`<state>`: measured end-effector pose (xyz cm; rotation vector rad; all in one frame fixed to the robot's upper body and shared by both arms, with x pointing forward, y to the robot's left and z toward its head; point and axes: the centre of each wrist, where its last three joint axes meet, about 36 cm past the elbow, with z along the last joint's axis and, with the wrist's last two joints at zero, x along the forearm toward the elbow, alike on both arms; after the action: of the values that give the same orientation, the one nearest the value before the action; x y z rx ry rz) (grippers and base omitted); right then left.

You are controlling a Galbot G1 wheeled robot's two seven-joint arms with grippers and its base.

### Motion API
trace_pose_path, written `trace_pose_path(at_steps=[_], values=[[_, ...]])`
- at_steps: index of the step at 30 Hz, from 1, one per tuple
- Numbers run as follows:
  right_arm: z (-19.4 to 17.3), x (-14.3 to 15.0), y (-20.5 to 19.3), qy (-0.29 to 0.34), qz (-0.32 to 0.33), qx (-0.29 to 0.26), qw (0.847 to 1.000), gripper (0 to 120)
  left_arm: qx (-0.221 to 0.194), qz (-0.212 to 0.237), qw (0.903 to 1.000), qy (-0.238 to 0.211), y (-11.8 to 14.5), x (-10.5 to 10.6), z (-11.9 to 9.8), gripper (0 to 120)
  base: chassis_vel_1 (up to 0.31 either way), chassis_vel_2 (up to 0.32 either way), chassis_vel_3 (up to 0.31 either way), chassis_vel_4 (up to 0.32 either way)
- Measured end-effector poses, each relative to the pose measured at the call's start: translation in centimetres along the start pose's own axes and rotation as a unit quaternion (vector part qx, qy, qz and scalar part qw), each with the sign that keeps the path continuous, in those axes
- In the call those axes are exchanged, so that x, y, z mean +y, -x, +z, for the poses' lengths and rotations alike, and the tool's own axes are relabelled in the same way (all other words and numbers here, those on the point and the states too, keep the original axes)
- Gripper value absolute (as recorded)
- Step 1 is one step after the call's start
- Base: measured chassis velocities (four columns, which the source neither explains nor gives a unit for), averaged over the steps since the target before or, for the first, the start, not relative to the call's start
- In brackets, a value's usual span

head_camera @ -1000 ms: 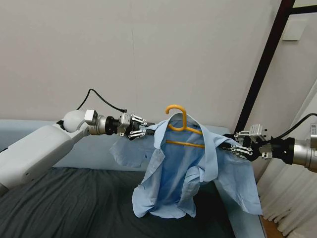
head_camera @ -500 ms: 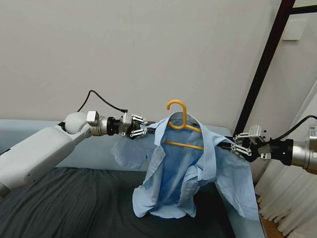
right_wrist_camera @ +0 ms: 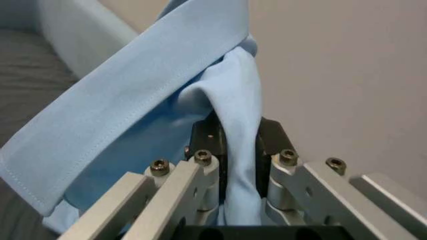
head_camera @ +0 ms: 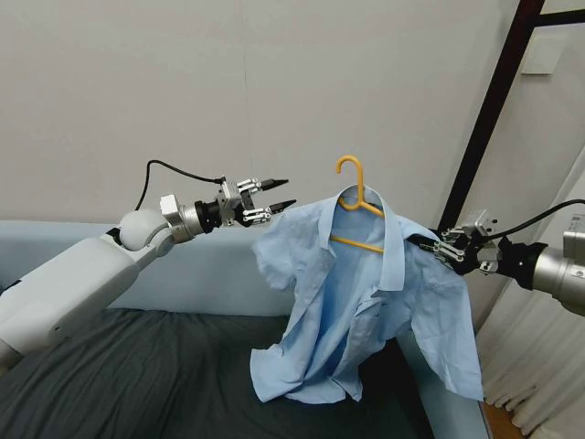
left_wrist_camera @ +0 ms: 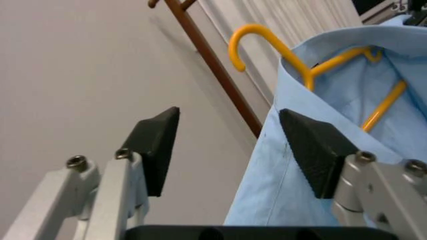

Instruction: Pick up the clothes from the sofa and hang them on the clothes hanger.

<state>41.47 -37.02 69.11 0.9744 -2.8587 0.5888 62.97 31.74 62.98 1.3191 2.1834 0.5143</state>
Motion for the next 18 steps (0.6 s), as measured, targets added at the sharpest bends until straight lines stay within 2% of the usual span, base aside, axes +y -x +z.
trace_pose_path(at_steps=[2, 3, 6, 9, 12, 13, 18], values=[[0.1, 0.2, 0.1, 0.004, 0.01, -0.004, 1.0, 8, 0.0, -0.008, 1.0, -0.001, -0.2, -0.1, -0.1, 71, 0.0, 0.0, 0.0, 0.0], [0.4, 0.5, 0.3, 0.01, 0.03, -0.009, 0.999, 8, 0.001, -0.023, 0.9997, -0.003, -0.5, -0.4, -0.3, 77, 0.0, 0.0, 0.0, 0.0], [0.8, 1.2, 0.6, 0.016, 0.068, -0.02, 0.997, 8, 0.007, -0.059, 0.998, -0.021, -1.1, -1.9, -0.8, 91, 0.0, 0.0, 0.0, 0.0], [1.0, 1.4, 0.8, 0.021, 0.087, -0.028, 0.996, 8, 0.011, -0.077, 0.9963, -0.036, -1.3, -3.1, -1.2, 97, 0.0, 0.0, 0.0, 0.0], [1.1, 1.7, 1.0, 0.02, 0.107, -0.049, 0.993, 8, 0.017, -0.116, 0.9906, -0.07, -1.3, -5.9, -1.8, 100, 0.0, 0.0, 0.0, 0.0], [1.1, 1.7, 1.0, 0.02, 0.107, -0.049, 0.993, 8, 0.017, -0.116, 0.9906, -0.07, -1.3, -5.9, -1.8, 100, 0.0, 0.0, 0.0, 0.0], [1.0, 2.8, 1.3, 0.02, 0.118, -0.08, 0.99, 8, 0.024, -0.169, 0.9782, -0.118, -0.1, -10.4, -2.9, 100, 0.0, 0.0, 0.0, 0.0]])
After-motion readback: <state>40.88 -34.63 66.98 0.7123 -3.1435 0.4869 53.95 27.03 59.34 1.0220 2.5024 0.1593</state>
